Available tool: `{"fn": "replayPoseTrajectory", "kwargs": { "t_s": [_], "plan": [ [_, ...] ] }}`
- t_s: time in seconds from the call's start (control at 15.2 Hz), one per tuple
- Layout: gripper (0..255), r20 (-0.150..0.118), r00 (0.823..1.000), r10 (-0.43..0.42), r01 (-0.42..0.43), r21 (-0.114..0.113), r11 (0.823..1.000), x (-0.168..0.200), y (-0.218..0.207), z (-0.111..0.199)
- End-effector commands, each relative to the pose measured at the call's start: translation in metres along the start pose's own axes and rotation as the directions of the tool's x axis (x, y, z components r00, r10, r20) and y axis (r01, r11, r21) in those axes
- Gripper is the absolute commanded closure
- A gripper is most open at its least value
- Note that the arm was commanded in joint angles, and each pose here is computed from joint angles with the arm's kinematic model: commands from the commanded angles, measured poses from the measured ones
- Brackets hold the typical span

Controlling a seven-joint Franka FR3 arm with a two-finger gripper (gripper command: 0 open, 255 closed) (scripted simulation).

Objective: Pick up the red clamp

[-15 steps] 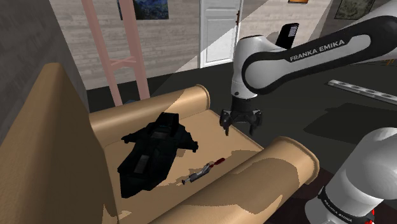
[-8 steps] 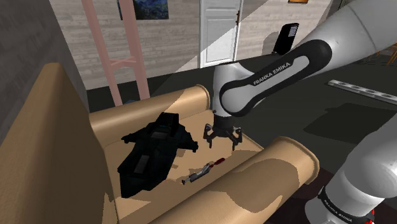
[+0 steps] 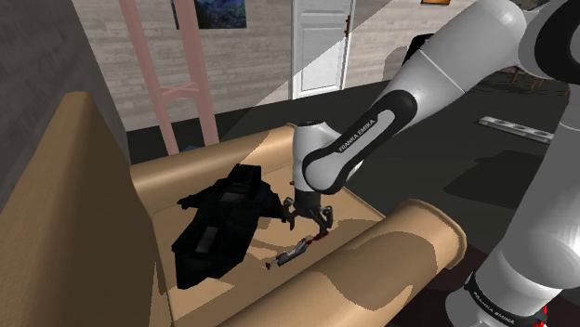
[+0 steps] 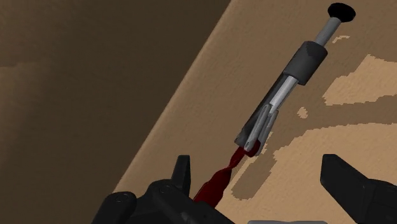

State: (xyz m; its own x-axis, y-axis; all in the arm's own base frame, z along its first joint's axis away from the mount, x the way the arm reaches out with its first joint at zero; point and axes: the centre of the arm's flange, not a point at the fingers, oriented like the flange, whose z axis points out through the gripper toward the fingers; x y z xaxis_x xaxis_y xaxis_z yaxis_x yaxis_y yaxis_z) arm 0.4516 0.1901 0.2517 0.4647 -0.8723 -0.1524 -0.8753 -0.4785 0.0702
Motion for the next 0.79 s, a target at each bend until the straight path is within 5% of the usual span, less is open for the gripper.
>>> {"fn": "replayPoseTrajectory", "kwargs": {
  "t_s": [0.0,0.46,0.53,0.73],
  "plan": [
    [0,0.002,1.0,0.012,-0.012,0.001,1.0,0.0,-0.004,0.013],
    [0,0.002,1.0,0.012,-0.012,0.001,1.0,0.005,-0.006,0.042],
    [255,0.002,1.0,0.012,-0.012,0.001,1.0,0.005,-0.007,0.041],
    [255,0.002,1.0,0.012,-0.012,0.001,1.0,0.006,-0.007,0.041]
  ]
}}
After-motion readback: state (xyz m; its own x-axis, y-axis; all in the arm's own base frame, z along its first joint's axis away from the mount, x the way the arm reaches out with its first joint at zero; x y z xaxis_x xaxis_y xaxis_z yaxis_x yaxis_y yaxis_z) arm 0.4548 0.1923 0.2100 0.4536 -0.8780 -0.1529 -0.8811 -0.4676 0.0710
